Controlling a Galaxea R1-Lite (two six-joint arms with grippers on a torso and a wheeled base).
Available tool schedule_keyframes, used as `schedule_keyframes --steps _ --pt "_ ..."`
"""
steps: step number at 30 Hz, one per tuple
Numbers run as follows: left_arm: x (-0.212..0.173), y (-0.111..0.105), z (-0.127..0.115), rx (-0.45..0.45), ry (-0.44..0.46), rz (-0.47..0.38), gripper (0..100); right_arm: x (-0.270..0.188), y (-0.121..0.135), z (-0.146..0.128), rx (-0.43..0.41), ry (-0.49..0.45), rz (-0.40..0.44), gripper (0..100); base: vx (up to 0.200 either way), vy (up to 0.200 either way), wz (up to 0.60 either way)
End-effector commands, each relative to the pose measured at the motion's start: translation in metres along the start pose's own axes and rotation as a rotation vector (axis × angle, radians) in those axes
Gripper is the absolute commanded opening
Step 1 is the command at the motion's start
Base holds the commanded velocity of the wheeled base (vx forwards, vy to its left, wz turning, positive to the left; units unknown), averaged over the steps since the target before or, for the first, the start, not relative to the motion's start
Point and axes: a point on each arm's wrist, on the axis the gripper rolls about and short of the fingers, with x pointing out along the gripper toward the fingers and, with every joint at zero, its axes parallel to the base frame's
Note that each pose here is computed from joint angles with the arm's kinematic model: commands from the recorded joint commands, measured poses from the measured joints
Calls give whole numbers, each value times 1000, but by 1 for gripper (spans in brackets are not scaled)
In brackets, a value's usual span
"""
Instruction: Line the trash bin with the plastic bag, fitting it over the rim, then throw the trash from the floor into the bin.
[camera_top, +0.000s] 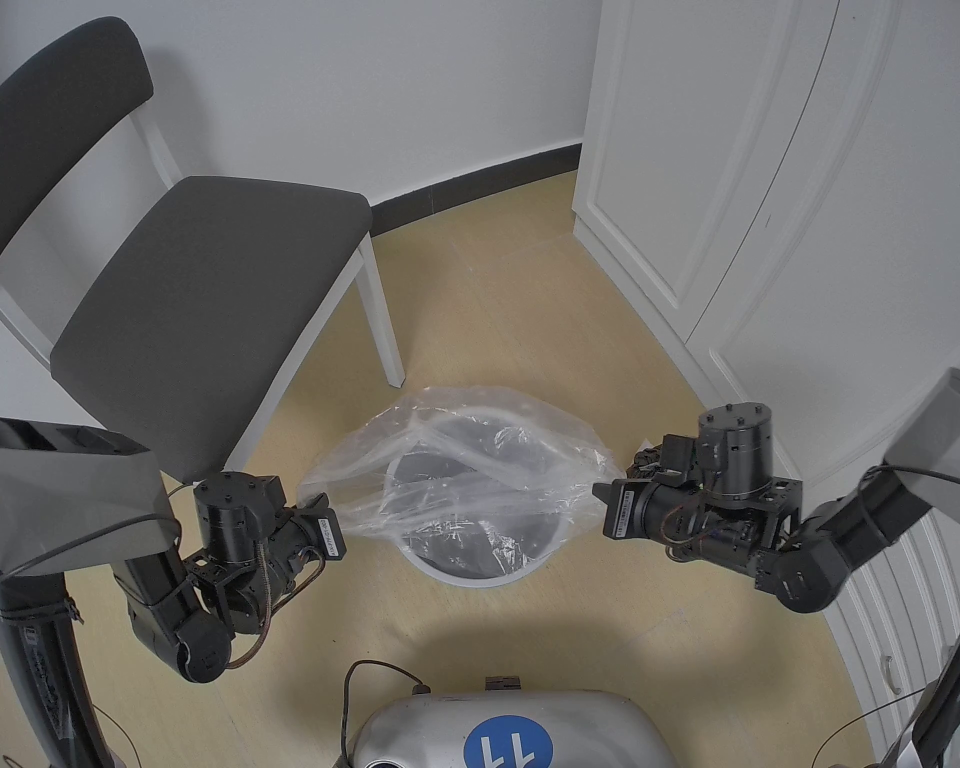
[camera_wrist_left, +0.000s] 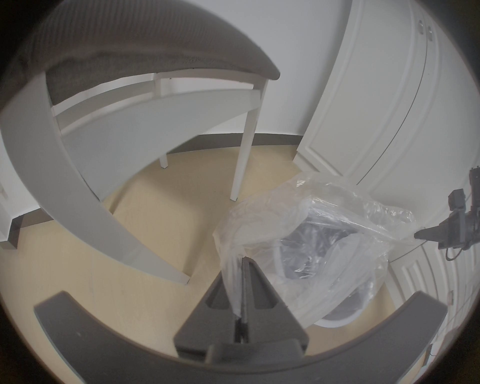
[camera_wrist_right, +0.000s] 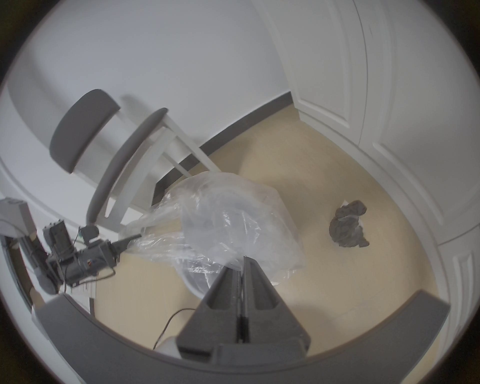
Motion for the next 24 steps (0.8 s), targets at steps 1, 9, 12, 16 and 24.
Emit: schedule_keyframes --steps 1,9,12,16,24 --pt "24 6 -20 3 29 76 0 60 -24 -22 107 6 -69 0 0 0 0" --pt "13 21 5 -5 6 132 0 50 -19 -5 118 -83 -88 0 0 0 0" --pt "1 23 20 -10 0 131 0 36 -6 2 110 -59 -74 0 0 0 0" --pt "-22 19 45 -15 -30 114 0 17 12 15 105 -70 -51 0 0 0 0" --pt "-67 -2 65 8 16 -8 0 -22 24 40 96 -54 -64 0 0 0 0"
